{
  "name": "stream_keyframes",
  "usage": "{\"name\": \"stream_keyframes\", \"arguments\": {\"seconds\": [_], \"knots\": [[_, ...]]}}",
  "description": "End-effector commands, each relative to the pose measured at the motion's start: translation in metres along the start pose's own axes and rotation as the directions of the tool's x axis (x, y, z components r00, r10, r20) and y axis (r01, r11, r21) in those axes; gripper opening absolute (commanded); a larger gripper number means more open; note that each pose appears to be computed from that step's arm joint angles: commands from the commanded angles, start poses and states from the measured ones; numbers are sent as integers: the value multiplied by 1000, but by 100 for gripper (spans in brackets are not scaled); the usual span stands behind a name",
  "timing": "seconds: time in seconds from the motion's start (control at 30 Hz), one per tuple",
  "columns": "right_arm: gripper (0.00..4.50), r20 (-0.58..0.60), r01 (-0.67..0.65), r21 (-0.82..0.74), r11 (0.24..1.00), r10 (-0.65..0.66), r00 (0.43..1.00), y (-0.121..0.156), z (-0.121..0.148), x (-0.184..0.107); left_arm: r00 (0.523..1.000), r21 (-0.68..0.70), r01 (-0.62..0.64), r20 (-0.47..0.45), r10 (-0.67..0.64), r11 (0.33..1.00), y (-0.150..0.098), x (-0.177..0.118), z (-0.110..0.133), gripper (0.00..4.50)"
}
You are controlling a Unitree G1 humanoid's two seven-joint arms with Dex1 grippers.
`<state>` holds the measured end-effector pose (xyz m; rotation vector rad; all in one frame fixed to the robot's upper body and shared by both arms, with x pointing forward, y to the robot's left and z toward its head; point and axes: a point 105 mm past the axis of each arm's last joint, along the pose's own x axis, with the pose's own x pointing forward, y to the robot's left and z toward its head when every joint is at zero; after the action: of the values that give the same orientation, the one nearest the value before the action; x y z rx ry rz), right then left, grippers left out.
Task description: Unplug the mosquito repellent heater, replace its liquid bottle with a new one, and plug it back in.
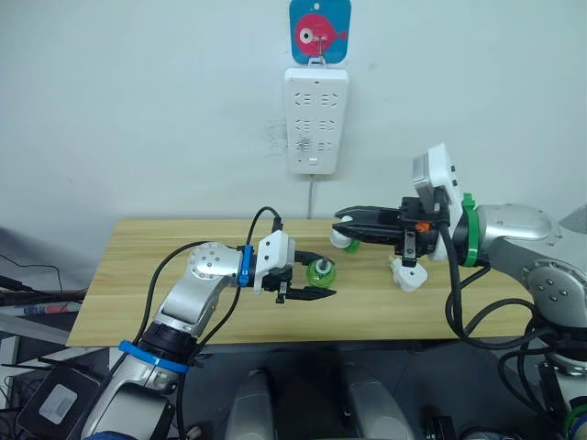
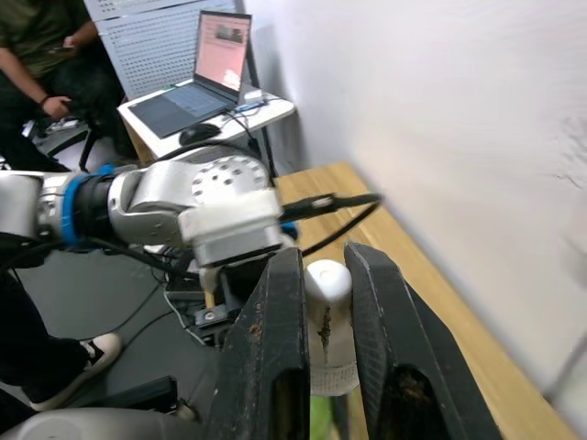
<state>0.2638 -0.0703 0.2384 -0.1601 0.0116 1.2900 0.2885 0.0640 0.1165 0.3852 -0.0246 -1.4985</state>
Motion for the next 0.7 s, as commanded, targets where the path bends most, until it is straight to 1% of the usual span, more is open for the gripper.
{"name": "stream_keyframes", "arguments": {"seconds": [0.03, 0.07, 0.13, 0.23, 0.3, 0.37, 0.47, 0.57, 0.7], "knots": [[28, 56, 15, -32, 999, -13, 998, 2, 12, -5, 999, 51, -41, 3, 40, 998, 5, -5, 4, 224], [28, 38, 51, -46, 998, -49, 998, -1, 7, -6, 998, 43, -64, -9, 64, 997, 6, -9, -1, 224], [28, 22, 158, -45, 986, -157, 987, -12, -13, -7, 992, 23, -124, -34, 124, 992, 9, -20, -10, 224], [28, -14, 313, -80, 946, -315, 949, -24, -62, -6, 981, 8, -177, -73, 178, 984, 5, -33, -19, 224], [28, -34, 379, -116, 918, -385, 922, -28, -95, -4, 978, -6, -187, -99, 185, 982, -3, -38, -23, 224], [28, -32, 428, -130, 895, -435, 900, -31, -118, -2, 975, -18, -191, -119, 187, 981, -10, -43, -25, 224], [28, -23, 487, -139, 862, -495, 869, -43, -145, 2, 973, -35, -191, -143, 184, 981, -19, -50, -25, 224], [28, -14, 532, -126, 837, -538, 843, -53, -159, 5, 971, -43, -191, -152, 182, 981, -24, -54, -22, 224], [28, -54, 586, -137, 798, -597, 800, -74, -185, 8, 970, -51, -195, -159, 185, 979, -26, -59, -14, 224]]}}
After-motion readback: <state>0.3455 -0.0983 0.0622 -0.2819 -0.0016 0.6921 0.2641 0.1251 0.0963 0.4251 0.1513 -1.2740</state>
